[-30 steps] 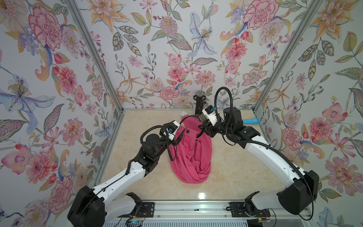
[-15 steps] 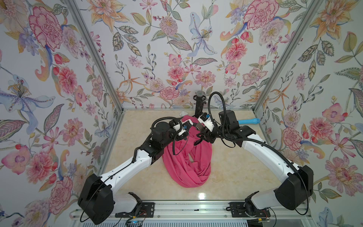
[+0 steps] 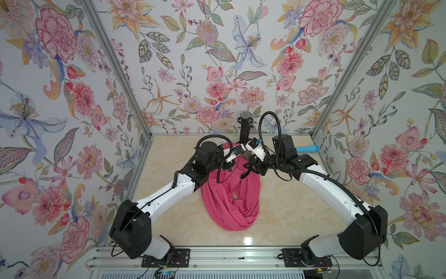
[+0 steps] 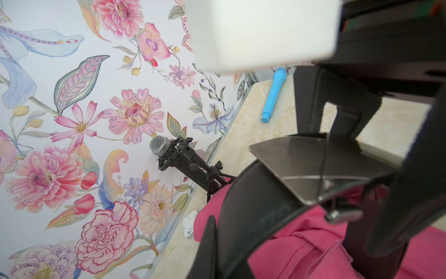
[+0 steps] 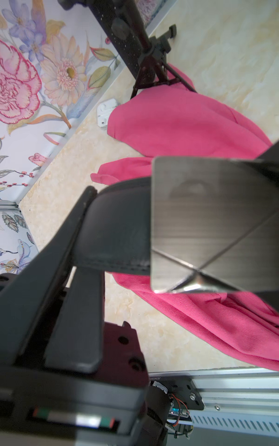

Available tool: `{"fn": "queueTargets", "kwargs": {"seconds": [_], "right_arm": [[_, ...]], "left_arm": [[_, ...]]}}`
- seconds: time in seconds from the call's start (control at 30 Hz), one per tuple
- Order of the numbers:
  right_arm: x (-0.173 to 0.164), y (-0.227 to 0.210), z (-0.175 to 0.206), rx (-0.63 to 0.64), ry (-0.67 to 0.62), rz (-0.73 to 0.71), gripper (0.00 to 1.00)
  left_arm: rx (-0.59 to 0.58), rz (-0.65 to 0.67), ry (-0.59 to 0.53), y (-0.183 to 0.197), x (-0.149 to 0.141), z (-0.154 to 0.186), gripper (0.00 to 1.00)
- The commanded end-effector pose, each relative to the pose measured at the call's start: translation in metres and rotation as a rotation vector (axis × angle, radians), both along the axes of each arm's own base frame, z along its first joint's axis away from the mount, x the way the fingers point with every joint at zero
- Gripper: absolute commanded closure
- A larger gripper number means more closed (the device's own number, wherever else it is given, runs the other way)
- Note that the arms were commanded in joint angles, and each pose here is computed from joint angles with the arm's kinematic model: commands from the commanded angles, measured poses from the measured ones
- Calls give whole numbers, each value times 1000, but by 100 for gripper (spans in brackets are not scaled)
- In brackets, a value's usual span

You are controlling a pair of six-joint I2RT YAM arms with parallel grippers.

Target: Remove the belt from the trousers

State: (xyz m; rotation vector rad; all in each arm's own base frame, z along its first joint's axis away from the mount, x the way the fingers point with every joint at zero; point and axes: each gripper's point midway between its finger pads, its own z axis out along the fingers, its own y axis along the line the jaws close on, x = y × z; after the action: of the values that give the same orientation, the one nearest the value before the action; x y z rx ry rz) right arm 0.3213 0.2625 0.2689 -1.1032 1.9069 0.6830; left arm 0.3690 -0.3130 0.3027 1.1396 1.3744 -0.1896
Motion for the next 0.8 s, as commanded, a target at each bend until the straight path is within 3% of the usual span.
{"fn": "queueTargets", "kwargs": {"seconds": [0.0, 0.07, 0.17, 0.3, 0.53, 0.63, 0.77], "right_arm": [[4, -30, 14, -14, -61, -122, 37], [7, -39, 19, -8, -103, -184, 28], [8, -40, 31, 57, -133, -245, 24], [5, -24, 34, 54, -204, -257, 18], [33, -11, 35, -22, -303, -383, 17], [48, -14, 48, 17, -348, -471, 19], [50, -3, 63, 103, -393, -461, 23]], "left_arm": [[-222, 120, 44, 11, 8, 51, 100], [-284, 206, 74, 21, 10, 57, 100], [-328, 326, 94, 30, 8, 62, 100], [-353, 381, 147, 25, 2, 62, 100], [-404, 352, 250, 9, -8, 66, 100], [-424, 326, 274, 6, -15, 68, 100], [-438, 312, 302, 5, -19, 66, 100]]}}
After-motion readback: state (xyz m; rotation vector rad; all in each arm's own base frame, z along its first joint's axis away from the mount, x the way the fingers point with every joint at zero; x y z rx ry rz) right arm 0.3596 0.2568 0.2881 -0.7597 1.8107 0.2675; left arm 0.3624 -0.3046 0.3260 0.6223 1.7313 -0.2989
